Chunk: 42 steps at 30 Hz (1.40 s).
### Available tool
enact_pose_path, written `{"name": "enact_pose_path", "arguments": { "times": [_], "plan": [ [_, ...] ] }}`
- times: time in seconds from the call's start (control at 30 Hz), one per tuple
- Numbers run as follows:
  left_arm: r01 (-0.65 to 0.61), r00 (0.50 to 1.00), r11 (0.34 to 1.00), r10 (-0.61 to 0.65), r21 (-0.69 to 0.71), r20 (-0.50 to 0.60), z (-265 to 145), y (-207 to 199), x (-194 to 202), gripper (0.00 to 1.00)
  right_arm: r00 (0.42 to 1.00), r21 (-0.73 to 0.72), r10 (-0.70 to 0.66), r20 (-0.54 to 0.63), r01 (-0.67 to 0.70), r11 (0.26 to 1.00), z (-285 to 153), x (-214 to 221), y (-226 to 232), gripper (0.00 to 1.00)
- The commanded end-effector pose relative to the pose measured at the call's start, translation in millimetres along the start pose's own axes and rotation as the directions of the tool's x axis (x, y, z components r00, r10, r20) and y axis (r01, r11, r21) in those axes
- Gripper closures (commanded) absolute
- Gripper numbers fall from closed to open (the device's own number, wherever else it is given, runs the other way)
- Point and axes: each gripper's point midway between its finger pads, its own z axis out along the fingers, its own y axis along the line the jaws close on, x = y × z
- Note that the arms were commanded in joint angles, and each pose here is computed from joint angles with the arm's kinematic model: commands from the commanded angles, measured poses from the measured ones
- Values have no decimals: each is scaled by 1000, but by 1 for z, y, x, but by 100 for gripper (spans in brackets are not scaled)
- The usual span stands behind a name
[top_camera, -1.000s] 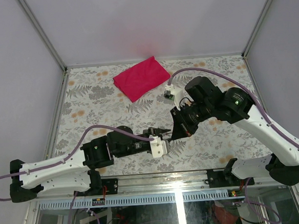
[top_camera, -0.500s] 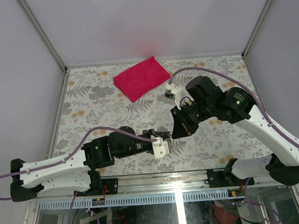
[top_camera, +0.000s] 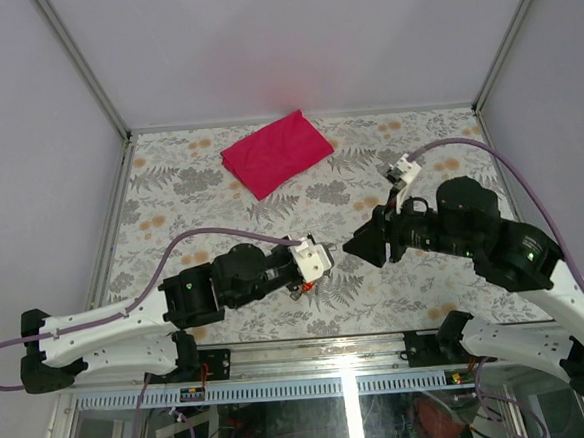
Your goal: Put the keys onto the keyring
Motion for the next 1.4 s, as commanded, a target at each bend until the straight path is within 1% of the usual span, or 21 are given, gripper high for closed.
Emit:
{"name": "enact_pose_path", "arguments": {
  "times": [0.0, 0.07, 0.23, 0.43, 0.63, 0.8, 0.93, 1.07, 1.13, 1.23, 1.37],
  "plan": [
    [137, 989, 983, -129, -119, 75, 1, 23, -32, 100, 954, 17, -9, 300, 4, 1000, -1, -49, -3, 48],
    [161, 986, 979, -153, -128, 70, 1, 24, -31, 100, 948, -1, -14, 318, 15, 1000, -1, -51, 0, 48],
    [207, 977, 967, -195, -149, 91, -3, 28, -34, 100, 972, -17, -32, 232, 37, 999, 14, -37, -1, 49],
    [212, 975, 965, -199, -155, 95, -5, 31, -37, 100, 981, -15, -39, 188, 42, 999, 26, -30, -4, 54],
    [205, 977, 966, -192, -158, 93, -5, 32, -38, 100, 988, -31, -39, 151, 44, 999, 34, -26, -2, 62],
    [204, 977, 966, -190, -159, 97, -5, 33, -39, 100, 990, -30, -37, 138, 41, 999, 35, -22, -3, 67],
    [201, 977, 967, -187, -159, 99, -6, 33, -40, 100, 990, -26, -37, 137, 41, 999, 36, -23, -4, 75],
    [199, 978, 967, -185, -160, 100, -7, 34, -40, 100, 992, -42, -30, 126, 36, 998, 40, -21, -2, 88],
    [200, 977, 967, -185, -161, 103, -8, 34, -41, 100, 992, -50, -26, 121, 33, 998, 42, -21, -1, 91],
    [201, 977, 966, -185, -164, 108, -10, 35, -42, 100, 993, -61, -20, 120, 28, 998, 43, -20, 1, 99],
    [204, 976, 964, -186, -172, 116, -13, 37, -42, 100, 992, -66, -14, 129, 22, 998, 42, -22, 2, 100]
  ]
}}
